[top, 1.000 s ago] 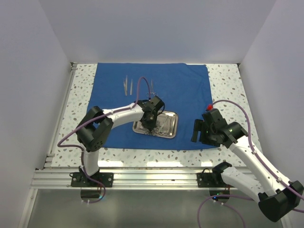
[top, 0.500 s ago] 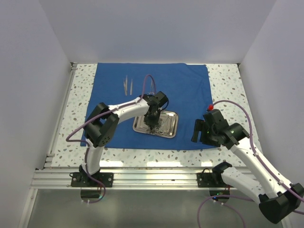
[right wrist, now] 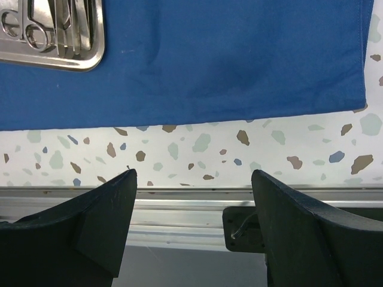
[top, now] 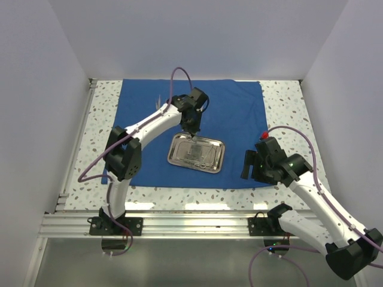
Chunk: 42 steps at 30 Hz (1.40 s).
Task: Open and lay out the surgical kit
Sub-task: Pick up the medical item from the container, then place the medical item in the surgical kit, then pick up the medical item from the container.
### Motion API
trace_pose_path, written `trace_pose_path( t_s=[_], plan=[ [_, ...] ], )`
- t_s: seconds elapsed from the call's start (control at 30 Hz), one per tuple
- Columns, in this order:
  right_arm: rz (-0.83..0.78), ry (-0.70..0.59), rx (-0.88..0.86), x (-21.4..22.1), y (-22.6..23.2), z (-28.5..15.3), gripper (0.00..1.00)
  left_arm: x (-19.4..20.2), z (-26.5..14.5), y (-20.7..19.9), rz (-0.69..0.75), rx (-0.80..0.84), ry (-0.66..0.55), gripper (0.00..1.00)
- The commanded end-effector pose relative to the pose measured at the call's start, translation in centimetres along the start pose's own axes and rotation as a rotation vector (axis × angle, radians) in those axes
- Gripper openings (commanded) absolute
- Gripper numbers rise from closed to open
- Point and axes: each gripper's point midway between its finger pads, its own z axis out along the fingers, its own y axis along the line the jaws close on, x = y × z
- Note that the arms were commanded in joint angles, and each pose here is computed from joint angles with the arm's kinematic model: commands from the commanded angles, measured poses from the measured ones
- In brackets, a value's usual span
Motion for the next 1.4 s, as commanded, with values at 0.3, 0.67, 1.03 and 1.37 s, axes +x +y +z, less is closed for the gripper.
trace_pose_path(
  t_s=[0.3, 0.67, 1.03, 1.37],
  plan=[
    [0.002, 0.009, 0.021, 0.0, -0.2, 0.2, 0.81, -12.6, 4.6, 3.2, -0.127, -0.015, -0.254, 0.0],
    [-0.001, 0.007, 0.018, 0.0, -0.2, 0.3, 0.81, -14.2, 5.7, 3.8, -0.13, -0.005, -0.346, 0.86],
    [-0.003, -0.002, 0.002, -0.4, 0.2, 0.4, 0.81, -2.2, -1.1, -1.6, 0.108, 0.036, -0.254, 0.76],
    [-0.002, -0.005, -0.013, -0.1, 0.2, 0.2, 0.81, 4.3, 2.0, -4.1, 0.116, 0.122, -0.15, 0.71]
  ],
)
